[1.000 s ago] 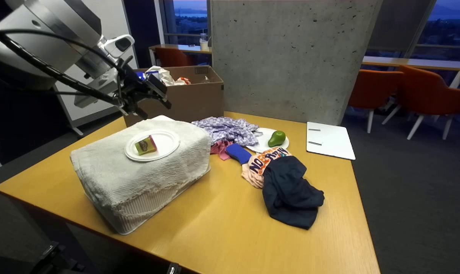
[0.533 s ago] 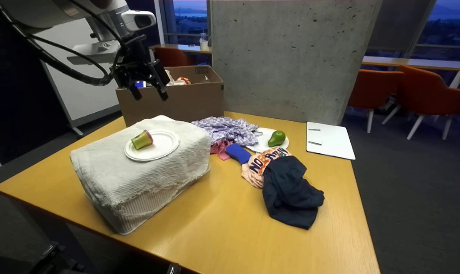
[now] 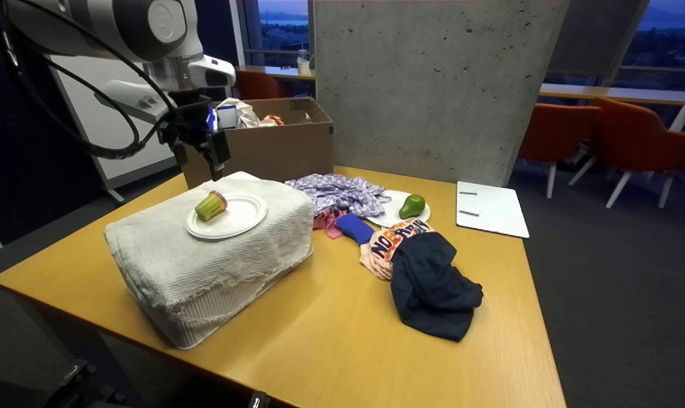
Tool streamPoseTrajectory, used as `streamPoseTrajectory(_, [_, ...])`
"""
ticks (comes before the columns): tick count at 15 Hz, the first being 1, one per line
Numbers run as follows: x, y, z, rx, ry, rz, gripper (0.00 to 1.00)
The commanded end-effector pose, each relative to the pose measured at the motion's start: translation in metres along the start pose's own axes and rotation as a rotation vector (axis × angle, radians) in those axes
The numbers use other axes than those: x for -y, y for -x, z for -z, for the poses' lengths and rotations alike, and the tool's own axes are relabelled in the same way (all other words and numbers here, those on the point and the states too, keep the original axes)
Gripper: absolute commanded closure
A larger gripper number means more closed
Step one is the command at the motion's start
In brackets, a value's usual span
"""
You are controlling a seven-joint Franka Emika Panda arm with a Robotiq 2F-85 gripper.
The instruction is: Flip over the bottle
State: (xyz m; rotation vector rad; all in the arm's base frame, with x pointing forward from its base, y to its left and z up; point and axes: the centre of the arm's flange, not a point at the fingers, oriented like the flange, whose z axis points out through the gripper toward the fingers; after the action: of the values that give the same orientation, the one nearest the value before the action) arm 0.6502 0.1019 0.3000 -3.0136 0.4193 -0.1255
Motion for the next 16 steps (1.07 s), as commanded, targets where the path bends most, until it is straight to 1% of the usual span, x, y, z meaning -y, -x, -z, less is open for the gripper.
streamPoseTrajectory(1, [0.006,-0.008,-0.023,0.06,0.001,-0.001,0.0])
streamPoseTrajectory(7, [0.002,-0.009,-0.062,0.109,0.034,-0.006,0.0])
streamPoseTrajectory(10, [0.003,-0.012,-0.071,0.068,0.051,0.003,0.0])
streamPoseTrajectory(16, [0.011,-0.018,-0.092,0.048,0.068,0.021,0.0])
